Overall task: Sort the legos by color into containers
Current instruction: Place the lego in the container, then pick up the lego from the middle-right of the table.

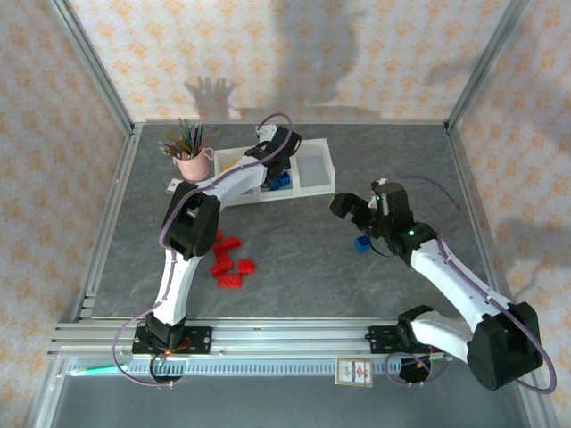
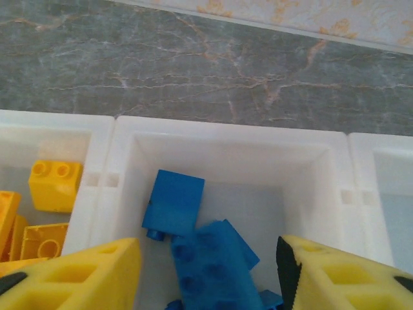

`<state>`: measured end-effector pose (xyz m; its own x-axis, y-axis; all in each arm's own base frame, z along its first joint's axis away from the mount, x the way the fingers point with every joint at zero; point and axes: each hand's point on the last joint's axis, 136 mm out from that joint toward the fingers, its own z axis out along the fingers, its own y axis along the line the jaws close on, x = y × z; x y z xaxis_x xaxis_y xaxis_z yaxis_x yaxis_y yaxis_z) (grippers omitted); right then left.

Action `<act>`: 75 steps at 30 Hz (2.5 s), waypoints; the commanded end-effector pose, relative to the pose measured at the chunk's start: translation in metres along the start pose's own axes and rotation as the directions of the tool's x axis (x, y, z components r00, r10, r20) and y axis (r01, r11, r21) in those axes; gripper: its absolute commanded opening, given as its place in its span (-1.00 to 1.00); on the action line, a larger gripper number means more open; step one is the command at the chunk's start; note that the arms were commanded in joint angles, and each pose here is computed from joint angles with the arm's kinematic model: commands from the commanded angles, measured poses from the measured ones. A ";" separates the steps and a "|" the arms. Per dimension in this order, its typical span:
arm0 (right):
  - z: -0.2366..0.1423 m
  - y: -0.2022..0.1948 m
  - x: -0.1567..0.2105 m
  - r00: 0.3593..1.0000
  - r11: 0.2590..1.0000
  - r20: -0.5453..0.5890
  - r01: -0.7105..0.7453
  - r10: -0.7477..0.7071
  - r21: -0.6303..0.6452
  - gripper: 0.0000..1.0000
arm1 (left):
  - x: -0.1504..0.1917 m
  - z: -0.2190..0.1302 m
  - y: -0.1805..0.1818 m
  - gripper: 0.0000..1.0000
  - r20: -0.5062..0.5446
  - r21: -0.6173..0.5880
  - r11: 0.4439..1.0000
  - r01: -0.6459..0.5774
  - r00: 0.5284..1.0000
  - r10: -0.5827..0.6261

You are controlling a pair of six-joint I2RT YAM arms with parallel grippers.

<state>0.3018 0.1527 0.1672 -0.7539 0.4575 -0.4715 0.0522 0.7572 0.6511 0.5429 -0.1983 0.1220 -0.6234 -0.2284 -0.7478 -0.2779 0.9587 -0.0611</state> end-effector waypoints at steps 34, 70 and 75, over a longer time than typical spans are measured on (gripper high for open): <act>-0.098 -0.096 -0.011 0.953 0.921 0.283 -0.206 0.111 0.331 0.99 | 0.209 -0.230 -0.165 0.55 0.171 0.796 0.506 -0.332 0.925 0.338; -0.104 -0.087 -0.020 0.950 0.937 0.306 -0.167 0.069 0.308 0.99 | 0.259 -0.182 -0.215 -0.26 0.334 0.728 0.425 -0.538 0.820 0.465; -0.107 -0.079 -0.025 0.951 0.947 0.307 -0.138 0.044 0.291 0.99 | 0.238 -0.200 -0.209 -0.40 0.349 0.730 0.437 -0.525 0.837 0.422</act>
<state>0.2405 0.0332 0.1729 -0.5413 0.6250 -0.5625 0.3786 0.7785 0.5007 0.3066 -0.4859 0.0465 -0.4279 0.3412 -0.8369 0.7400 0.6639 -0.1077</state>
